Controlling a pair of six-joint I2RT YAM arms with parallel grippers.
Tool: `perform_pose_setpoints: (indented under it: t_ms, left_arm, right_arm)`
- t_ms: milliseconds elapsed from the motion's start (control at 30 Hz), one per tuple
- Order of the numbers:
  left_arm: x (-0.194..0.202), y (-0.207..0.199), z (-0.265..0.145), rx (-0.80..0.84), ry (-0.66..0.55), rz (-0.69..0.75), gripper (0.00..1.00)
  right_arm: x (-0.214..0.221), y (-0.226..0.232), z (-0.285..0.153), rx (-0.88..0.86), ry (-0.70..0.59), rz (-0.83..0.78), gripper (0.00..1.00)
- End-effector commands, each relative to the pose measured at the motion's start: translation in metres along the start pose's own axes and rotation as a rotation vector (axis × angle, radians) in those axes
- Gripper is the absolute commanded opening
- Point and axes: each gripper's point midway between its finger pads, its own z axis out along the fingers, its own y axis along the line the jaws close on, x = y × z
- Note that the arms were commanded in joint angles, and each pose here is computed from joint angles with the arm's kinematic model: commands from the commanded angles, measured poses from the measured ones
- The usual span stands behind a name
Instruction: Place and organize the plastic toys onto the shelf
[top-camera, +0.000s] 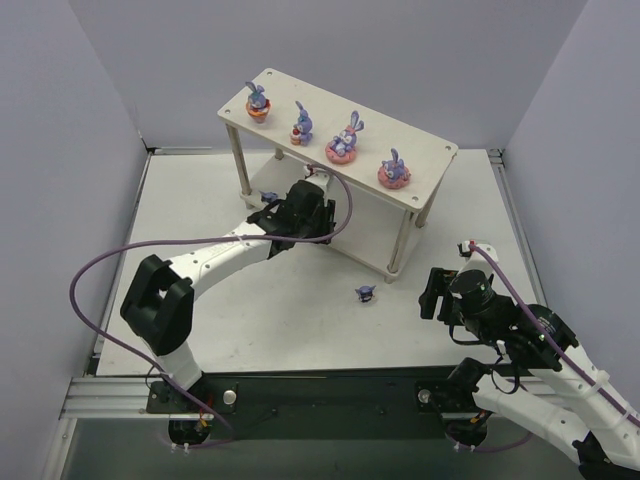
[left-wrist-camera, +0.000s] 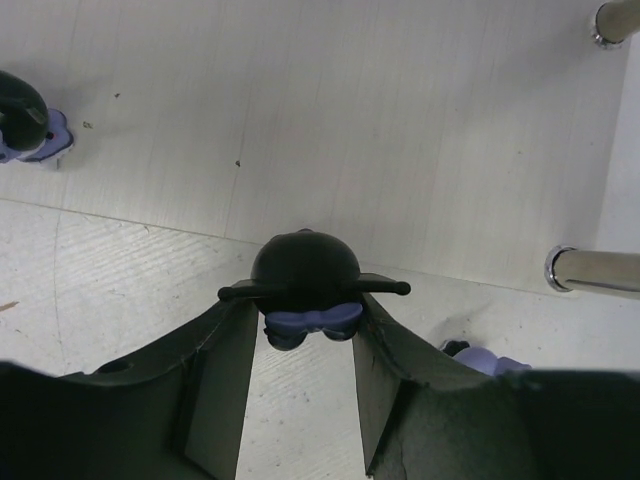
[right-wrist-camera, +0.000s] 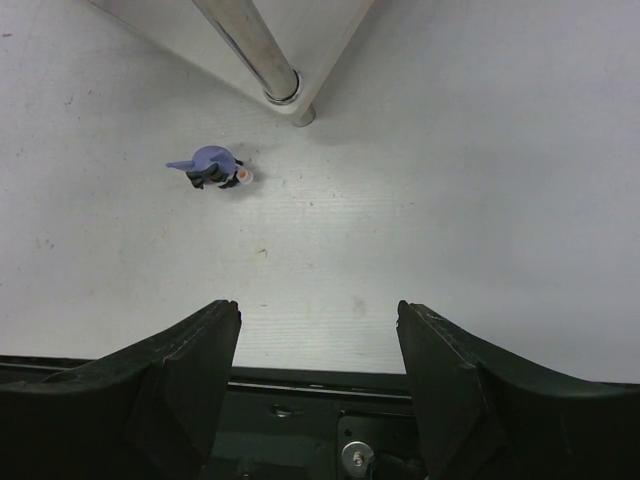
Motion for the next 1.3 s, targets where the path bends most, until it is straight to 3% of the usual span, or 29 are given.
perform_pose_setpoints:
  t_ms: [0, 500, 1267]
  left_arm:
    - [-0.005, -0.006, 0.004, 0.043, 0.03, 0.031, 0.15]
    - [0.007, 0.011, 0.008, 0.008, 0.021, -0.024, 0.14]
    - [-0.007, 0.022, 0.036, -0.009, 0.012, 0.042, 0.14]
  right_arm:
    - [-0.003, -0.009, 0.0, 0.048, -0.009, -0.006, 0.66]
    - [-0.004, -0.01, -0.001, 0.053, -0.01, 0.0, 0.65]
    - [0.0, -0.012, -0.001, 0.056, -0.004, 0.004, 0.65]
